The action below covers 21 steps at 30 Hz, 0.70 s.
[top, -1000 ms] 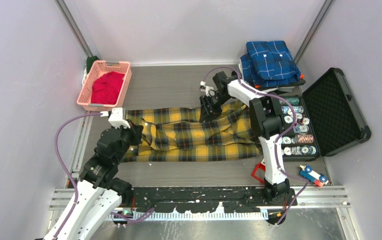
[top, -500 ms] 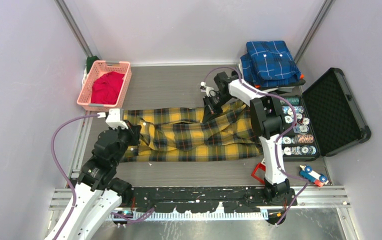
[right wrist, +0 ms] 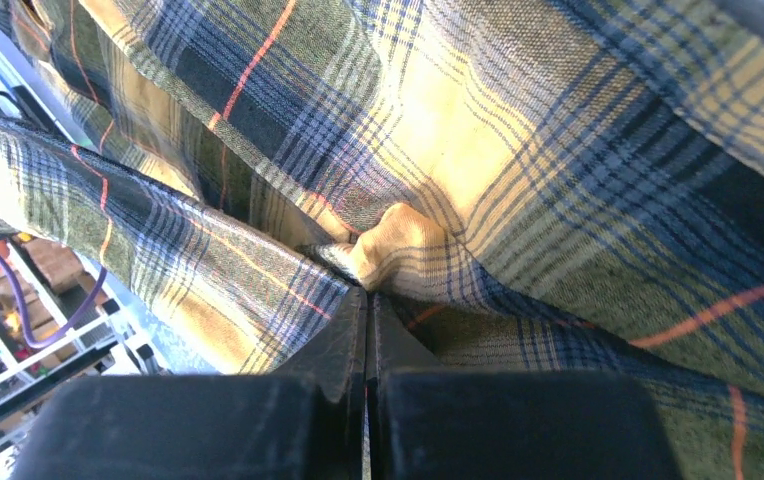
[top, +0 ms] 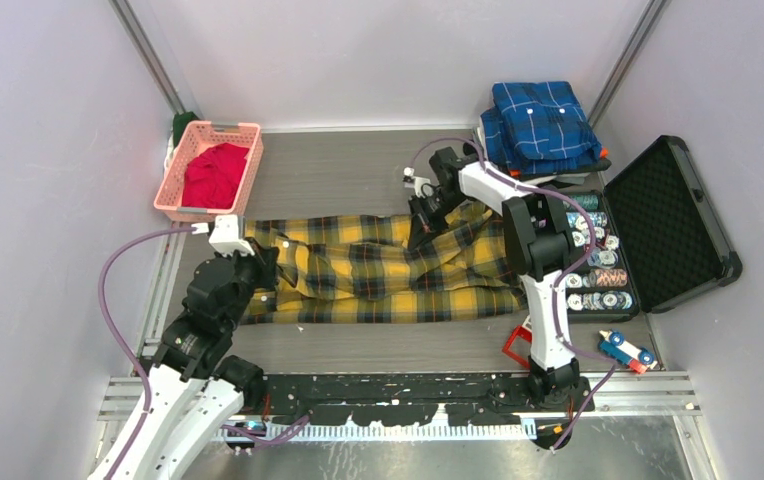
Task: Fold and stack the mixed laundry pile
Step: Fold the shirt at the center of the board.
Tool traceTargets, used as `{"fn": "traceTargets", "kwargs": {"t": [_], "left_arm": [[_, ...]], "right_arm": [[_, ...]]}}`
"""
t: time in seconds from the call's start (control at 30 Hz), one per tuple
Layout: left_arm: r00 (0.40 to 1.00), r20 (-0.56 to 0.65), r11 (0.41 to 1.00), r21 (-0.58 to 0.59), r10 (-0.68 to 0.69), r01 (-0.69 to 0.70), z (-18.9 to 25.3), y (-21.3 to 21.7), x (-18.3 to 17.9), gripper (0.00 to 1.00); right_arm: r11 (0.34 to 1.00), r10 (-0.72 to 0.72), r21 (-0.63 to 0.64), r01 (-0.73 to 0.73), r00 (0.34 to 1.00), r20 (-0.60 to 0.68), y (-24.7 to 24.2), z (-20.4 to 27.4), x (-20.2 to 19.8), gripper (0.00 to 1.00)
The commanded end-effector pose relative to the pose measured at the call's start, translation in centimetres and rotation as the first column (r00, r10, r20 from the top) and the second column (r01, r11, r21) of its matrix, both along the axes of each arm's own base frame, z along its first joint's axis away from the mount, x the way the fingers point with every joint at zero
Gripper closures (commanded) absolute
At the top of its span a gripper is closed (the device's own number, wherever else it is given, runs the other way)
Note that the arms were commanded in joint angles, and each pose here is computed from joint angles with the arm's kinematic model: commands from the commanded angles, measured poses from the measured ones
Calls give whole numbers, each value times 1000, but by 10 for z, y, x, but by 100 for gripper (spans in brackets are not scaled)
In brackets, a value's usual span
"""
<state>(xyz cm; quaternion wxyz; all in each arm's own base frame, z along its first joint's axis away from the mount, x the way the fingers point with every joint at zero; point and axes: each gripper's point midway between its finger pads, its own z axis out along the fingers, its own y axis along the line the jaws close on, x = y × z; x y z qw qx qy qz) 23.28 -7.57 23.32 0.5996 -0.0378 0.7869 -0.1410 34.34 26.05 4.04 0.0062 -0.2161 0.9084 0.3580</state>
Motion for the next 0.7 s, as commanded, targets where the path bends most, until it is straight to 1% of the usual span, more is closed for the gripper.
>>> {"fn": "traceTargets", "kwargs": {"t": [0.0,0.2,0.37,0.47,0.57,0.67], "left_arm": [[995,91,999,-12,38,-37,32,4,11,100],[993,82,996,8,88,-89,21,3,37,100],[977,145,987,1,157,-159,27,7,60,100],[965,140,975,11,220,-224,27,17,73,100],[945,125,953,-10,301,-302,26,28,84,100],[929,113,936,-6,351,-353,21,39,95,100]], "right_arm": [[998,-61,5,61,988,140,-1,39,23,99],[986,-160,-23,168,966,202,-9,49,50,99],[977,-192,-41,208,952,238,-13,54,66,99],[972,-205,-58,227,945,256,-16,56,75,99],[967,-221,-61,246,937,271,-17,59,85,99],[965,-223,-74,251,937,270,-17,59,91,99]]}}
